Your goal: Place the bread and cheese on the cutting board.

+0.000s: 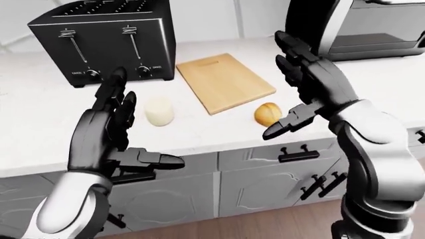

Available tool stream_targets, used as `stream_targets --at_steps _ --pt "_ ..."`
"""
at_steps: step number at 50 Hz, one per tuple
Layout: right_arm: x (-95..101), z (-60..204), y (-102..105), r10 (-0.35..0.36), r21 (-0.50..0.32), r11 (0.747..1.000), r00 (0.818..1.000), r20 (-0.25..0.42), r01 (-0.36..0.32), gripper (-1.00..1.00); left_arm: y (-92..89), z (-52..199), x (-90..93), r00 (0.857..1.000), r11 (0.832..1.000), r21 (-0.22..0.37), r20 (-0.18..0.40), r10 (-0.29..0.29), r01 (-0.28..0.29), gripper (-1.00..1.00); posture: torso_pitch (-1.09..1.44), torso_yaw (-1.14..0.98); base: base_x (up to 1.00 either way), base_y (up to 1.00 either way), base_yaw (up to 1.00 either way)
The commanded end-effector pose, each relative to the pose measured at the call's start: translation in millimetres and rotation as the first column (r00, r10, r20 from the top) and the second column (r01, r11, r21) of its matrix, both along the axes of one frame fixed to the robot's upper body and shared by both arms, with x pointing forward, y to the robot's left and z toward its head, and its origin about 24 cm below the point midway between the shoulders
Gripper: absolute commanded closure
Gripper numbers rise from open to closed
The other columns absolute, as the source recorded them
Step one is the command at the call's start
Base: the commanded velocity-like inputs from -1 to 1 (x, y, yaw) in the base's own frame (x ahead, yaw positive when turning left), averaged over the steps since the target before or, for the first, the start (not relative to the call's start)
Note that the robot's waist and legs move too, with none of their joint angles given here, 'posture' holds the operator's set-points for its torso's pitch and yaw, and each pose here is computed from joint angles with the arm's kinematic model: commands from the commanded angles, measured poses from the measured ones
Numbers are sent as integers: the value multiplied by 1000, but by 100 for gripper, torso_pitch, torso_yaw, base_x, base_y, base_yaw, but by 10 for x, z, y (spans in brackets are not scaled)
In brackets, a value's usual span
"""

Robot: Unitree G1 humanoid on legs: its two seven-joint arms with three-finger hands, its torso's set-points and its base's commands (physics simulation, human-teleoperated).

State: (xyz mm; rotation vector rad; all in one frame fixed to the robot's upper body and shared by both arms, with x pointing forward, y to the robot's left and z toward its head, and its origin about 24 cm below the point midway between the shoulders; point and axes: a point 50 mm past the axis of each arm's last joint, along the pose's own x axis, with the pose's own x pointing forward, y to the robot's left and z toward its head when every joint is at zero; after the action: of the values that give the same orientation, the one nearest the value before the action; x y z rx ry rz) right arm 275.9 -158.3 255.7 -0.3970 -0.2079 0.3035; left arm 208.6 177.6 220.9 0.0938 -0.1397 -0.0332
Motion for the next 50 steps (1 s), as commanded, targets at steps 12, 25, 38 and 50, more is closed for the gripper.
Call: stream_targets --at_steps 12,25,38,50 --pt "521 555 -200 110 -431 900 991 79 -66 -100 17 84 1 998 1000 9 63 1 -2 -100 0 0 0 0 0" --pt "614 827 -146 309 -803 574 950 31 -161 -100 28 52 3 998 1000 6 59 2 -2 -100 0 0 0 0 0" --pt "534 886 -117 351 -874 461 936 22 -152 -29 37 38 -5 998 1000 4 61 2 -2 -100 0 0 0 0 0" --pt "480 817 -69 371 -887 429 929 1 -171 -8 52 24 -15 998 1000 2 59 6 -6 -100 0 0 0 0 0"
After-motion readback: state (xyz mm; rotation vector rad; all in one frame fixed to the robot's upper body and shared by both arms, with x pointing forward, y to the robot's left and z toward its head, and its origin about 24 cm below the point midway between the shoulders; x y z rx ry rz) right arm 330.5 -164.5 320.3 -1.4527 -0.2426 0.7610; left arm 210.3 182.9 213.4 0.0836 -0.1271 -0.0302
